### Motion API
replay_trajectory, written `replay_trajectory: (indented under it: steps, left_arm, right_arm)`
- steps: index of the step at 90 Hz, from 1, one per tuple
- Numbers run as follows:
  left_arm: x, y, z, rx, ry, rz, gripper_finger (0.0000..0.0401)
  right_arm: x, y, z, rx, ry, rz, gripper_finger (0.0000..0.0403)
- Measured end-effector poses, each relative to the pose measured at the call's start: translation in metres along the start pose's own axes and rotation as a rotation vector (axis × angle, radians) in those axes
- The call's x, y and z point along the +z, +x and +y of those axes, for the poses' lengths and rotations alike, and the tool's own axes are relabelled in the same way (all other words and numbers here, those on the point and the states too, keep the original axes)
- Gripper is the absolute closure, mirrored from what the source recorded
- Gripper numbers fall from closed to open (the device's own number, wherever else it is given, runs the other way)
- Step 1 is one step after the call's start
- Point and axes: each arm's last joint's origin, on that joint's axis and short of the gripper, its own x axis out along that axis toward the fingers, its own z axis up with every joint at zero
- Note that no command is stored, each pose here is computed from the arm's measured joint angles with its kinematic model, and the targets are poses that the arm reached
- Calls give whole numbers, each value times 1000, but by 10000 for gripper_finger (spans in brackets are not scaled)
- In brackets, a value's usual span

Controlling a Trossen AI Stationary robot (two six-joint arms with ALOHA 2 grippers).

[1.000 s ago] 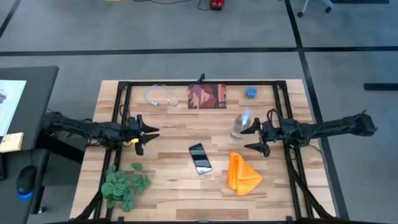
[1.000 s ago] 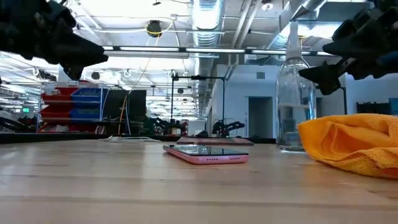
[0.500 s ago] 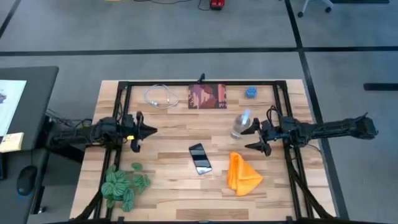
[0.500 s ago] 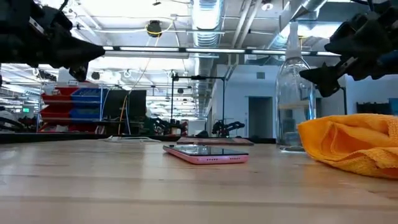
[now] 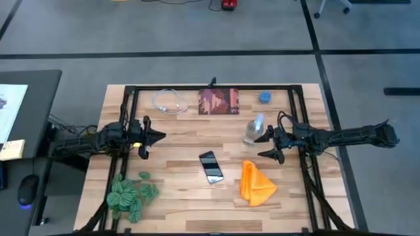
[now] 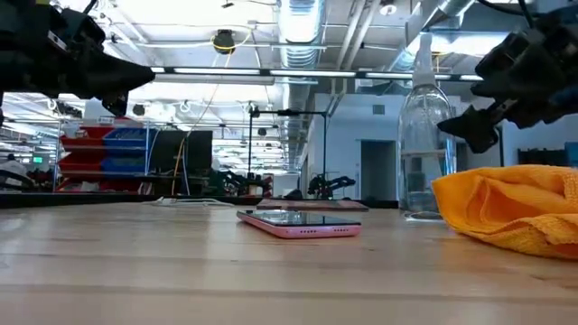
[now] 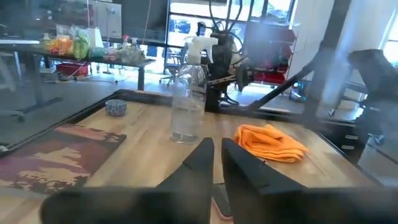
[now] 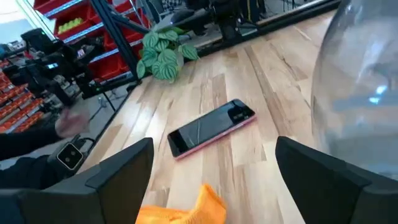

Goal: Apply microfiber cloth
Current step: Return to Home Position

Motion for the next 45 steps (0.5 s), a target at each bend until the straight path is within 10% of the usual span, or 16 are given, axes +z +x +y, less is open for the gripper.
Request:
replay_trajectory:
  steps: [45]
  left_arm:
    - [-1,0,-6,-61,-3,11,388]
  right_arm:
    - [-6,0,-2,-23,16,56,81]
